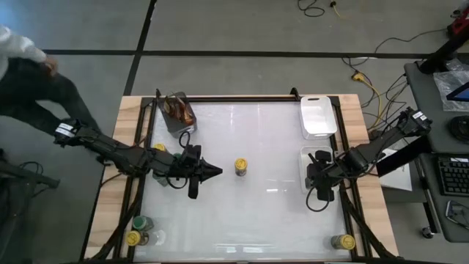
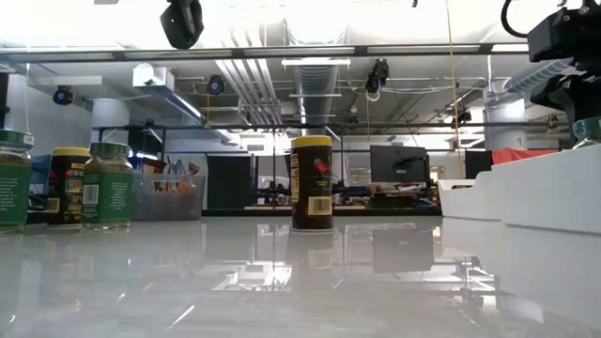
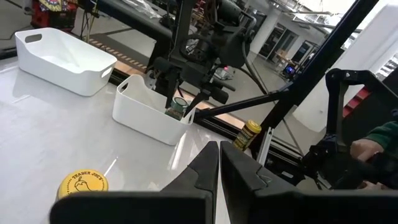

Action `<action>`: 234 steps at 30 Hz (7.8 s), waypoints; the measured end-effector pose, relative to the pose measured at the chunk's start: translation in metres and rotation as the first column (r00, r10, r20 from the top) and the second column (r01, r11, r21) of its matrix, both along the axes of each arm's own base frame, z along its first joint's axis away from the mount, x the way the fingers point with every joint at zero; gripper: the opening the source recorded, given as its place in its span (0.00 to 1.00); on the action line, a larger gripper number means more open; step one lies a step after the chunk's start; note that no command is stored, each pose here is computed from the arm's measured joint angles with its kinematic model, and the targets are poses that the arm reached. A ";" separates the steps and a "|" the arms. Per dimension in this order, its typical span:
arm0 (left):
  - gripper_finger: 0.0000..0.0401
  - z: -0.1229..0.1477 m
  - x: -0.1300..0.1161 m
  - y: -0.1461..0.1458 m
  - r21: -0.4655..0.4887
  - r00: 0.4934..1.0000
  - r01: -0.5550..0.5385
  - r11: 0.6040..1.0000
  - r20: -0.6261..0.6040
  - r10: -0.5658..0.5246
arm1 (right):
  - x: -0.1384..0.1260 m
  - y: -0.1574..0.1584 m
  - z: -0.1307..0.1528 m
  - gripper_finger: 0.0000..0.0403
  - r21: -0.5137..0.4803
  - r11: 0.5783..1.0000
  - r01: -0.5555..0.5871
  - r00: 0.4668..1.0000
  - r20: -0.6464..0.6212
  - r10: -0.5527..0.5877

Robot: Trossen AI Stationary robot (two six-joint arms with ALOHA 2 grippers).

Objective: Sort spices by type
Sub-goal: Put the green seasoning bottle into the bottom white bin, then put the yellow seasoning bottle into the top white bin

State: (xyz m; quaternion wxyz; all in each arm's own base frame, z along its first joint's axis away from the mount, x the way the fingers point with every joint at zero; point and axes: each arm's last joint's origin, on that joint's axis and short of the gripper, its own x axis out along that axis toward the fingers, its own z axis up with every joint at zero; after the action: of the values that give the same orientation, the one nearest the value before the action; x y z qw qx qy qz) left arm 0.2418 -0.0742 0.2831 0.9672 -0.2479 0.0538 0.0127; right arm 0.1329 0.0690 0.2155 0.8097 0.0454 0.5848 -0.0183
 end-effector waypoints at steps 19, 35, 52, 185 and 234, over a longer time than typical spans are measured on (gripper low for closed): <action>0.00 0.001 0.000 0.000 0.000 1.000 -0.001 1.000 0.008 0.001 | 0.001 0.001 0.000 0.63 0.021 0.999 0.040 0.999 0.009 -0.041; 0.00 0.004 0.000 0.000 -0.033 0.999 -0.002 0.999 0.043 0.004 | 0.016 0.004 0.079 0.83 -0.021 0.994 0.107 0.976 0.191 -0.101; 0.00 0.013 0.000 -0.001 -0.309 0.993 0.025 0.951 0.120 0.013 | 0.152 0.038 0.060 0.90 -0.031 0.976 0.215 0.930 0.311 -0.195; 0.00 0.016 -0.055 0.014 -0.238 0.963 0.180 0.954 -0.154 -0.220 | 0.306 -0.024 0.001 0.68 0.010 0.988 -0.153 0.969 0.198 0.148; 0.00 -0.001 -0.033 0.009 -0.208 0.957 0.148 0.967 -0.217 -0.193 | -0.007 -0.140 0.111 0.55 -0.378 0.919 0.110 0.992 0.093 -0.080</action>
State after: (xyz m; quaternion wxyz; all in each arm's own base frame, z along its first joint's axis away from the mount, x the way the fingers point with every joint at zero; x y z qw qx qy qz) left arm 0.2086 -0.0655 0.2822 0.9234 -0.3300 0.1904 -0.0470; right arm 0.1257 -0.0713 0.3265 0.8228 -0.0842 0.5359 -0.1696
